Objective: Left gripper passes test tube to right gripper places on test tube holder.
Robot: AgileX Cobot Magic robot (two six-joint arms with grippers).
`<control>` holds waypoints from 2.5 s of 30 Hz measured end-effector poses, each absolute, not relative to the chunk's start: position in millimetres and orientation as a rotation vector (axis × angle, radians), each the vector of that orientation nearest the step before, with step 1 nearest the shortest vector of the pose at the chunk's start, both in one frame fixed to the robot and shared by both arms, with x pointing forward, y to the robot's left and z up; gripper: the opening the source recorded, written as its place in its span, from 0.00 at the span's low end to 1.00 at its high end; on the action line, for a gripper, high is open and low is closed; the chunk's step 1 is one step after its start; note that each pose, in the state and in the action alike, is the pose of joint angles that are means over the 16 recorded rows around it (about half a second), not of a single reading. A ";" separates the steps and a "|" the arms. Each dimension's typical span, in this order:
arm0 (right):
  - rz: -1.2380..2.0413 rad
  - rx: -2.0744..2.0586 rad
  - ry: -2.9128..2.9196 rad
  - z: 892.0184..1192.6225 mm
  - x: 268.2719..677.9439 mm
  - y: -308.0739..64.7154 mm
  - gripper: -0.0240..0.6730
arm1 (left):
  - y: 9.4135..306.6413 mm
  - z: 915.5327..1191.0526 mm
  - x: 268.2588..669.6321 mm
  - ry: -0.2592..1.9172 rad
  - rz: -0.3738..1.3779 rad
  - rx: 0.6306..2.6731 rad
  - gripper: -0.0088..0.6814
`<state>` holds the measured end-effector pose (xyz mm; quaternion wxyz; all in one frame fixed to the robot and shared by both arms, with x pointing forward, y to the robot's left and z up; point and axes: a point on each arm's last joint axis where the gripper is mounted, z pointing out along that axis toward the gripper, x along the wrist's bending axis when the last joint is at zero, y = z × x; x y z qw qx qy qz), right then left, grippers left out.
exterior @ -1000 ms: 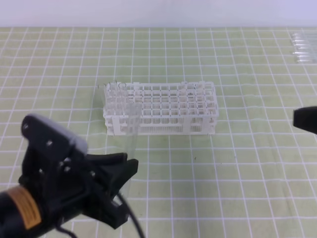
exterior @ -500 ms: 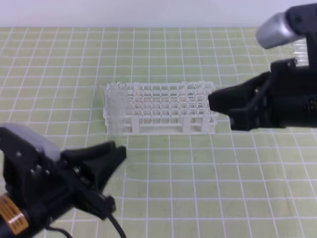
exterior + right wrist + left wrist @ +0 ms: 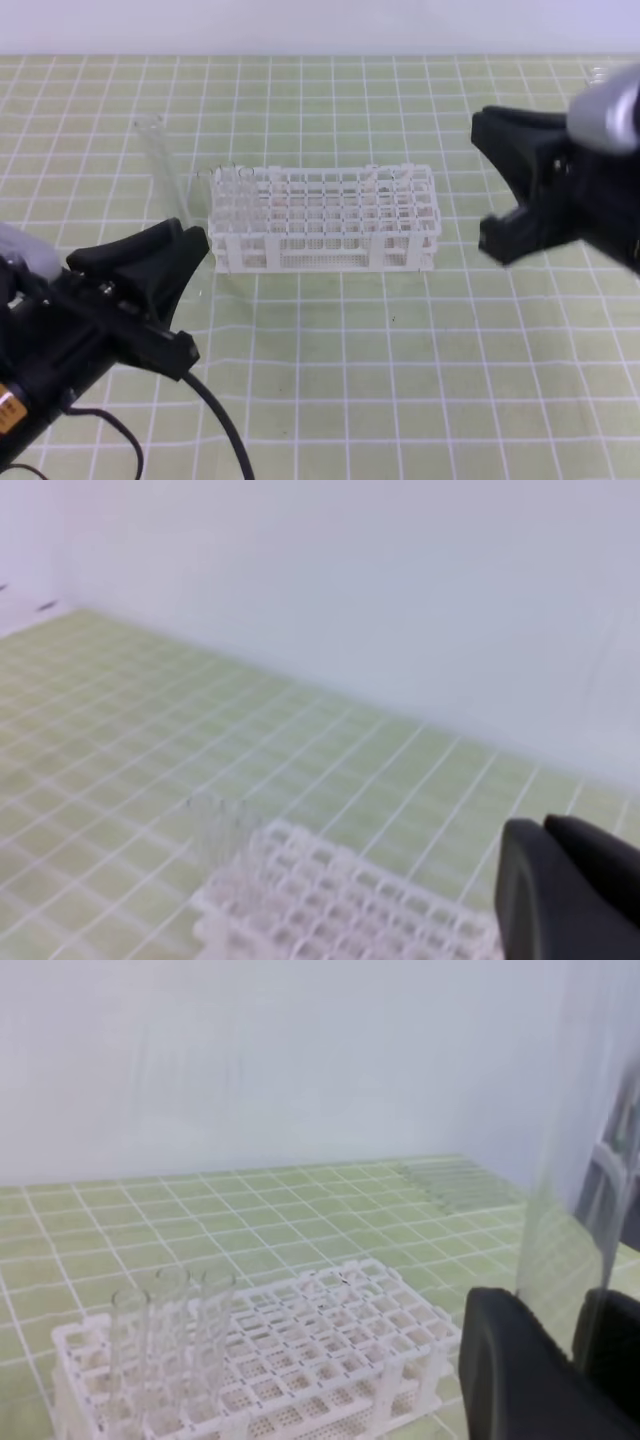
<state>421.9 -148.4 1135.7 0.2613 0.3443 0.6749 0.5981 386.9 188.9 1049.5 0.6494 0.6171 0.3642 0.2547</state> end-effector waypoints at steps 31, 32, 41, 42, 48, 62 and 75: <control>1.847 0.794 1.797 1122.9 385.2 -95.7 0.69 | 164.5 1031.2 390.7 0.678 0.451 1.529 0.11; 1.854 0.793 1.800 1122.4 384.7 -94.1 0.70 | 163.5 1030.7 390.8 0.673 0.443 1.529 0.10; 1.910 0.748 1.801 1122.4 378.0 -84.8 0.72 | 157.4 1029.8 389.0 0.624 0.384 1.521 0.11; 1.915 0.742 1.799 1122.7 377.3 -84.4 0.72 | 157.0 1030.0 388.5 0.618 0.378 1.520 0.11; 1.926 0.741 1.794 1122.8 376.5 -83.0 0.72 | 154.4 1032.2 385.1 0.574 0.344 1.509 0.13; 1.887 0.769 1.819 1107.7 384.8 -71.0 0.72 | 150.9 1033.3 379.2 0.515 0.284 1.515 0.10; 1.883 0.775 1.777 1102.1 391.9 -63.7 0.72 | 148.9 1033.7 375.9 0.482 0.251 1.520 0.08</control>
